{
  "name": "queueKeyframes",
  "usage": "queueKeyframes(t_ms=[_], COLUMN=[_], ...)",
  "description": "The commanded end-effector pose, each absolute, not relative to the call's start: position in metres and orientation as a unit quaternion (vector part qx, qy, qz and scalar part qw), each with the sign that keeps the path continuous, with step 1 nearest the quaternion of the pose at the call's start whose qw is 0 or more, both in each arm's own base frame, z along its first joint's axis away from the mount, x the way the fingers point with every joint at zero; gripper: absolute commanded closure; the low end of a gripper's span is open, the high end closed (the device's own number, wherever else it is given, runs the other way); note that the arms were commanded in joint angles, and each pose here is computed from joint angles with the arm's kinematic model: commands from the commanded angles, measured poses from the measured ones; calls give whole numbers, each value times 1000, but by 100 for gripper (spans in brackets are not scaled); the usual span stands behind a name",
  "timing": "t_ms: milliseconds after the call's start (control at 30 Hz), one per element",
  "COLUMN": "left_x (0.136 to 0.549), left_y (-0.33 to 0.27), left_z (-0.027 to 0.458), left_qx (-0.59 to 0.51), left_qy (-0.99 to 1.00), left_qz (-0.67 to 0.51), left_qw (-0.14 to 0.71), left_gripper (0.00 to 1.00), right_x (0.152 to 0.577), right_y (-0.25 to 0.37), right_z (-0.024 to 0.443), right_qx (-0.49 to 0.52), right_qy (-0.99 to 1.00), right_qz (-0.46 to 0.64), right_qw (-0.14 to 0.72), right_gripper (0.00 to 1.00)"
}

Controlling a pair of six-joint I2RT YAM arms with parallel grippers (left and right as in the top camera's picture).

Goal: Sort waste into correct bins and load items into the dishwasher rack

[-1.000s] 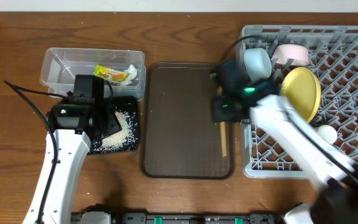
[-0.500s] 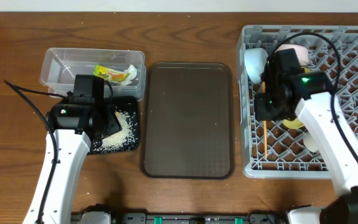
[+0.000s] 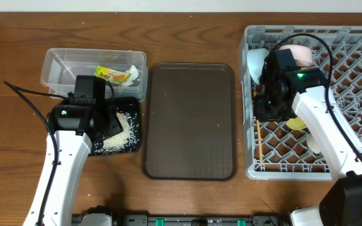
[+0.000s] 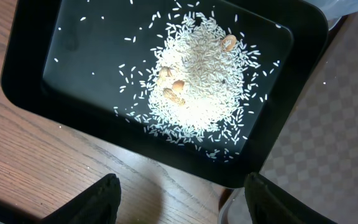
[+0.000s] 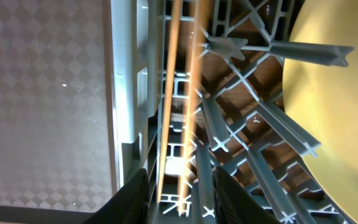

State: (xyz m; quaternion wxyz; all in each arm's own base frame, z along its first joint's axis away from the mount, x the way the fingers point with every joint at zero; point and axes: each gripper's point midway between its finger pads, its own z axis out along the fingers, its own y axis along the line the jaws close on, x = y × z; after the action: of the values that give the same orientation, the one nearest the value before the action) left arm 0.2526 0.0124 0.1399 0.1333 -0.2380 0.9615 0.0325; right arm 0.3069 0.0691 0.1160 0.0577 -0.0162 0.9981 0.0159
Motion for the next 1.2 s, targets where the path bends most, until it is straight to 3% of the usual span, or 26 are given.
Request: queueKeyframes(t_ms=[0,233,333,500,533,567,867,1000,1167], left_x=[253,261,274,284,281,276,213,204,200], left_y=[14,9,-11,-40,-43,-46,-54,-53,-52], left_z=[141,143,146,152,150,149,138,147,171], left_qx=[-242,-228,-166,-78,-67,-57,-24,-43,-33], left_qy=[960,963,972,977,979,981,996,992,969], left_qz=[35,20,-34,-89,-88,-87,-71,-79,-104], left_qw=[133,145,161,179,172,164,52,94,221], left_gripper=[33,33,33,33,33,33,33,33,33], right_x=[311,332,346,348,345,342,324,312,292], right_y=[70,75,80,98,97,96,91,87,78], right_z=[122,160,181,190,188,186,202,213,219], right_qx=[-15,-4,-10,-73,-72,-70,-34,-34,-24], right_qy=[997,984,972,962,964,966,967,962,942], right_qz=[21,43,62,101,100,99,107,106,106], right_qw=[74,171,225,242,236,229,229,250,318], right_gripper=[68,63,43,26,17,1,1,1,1])
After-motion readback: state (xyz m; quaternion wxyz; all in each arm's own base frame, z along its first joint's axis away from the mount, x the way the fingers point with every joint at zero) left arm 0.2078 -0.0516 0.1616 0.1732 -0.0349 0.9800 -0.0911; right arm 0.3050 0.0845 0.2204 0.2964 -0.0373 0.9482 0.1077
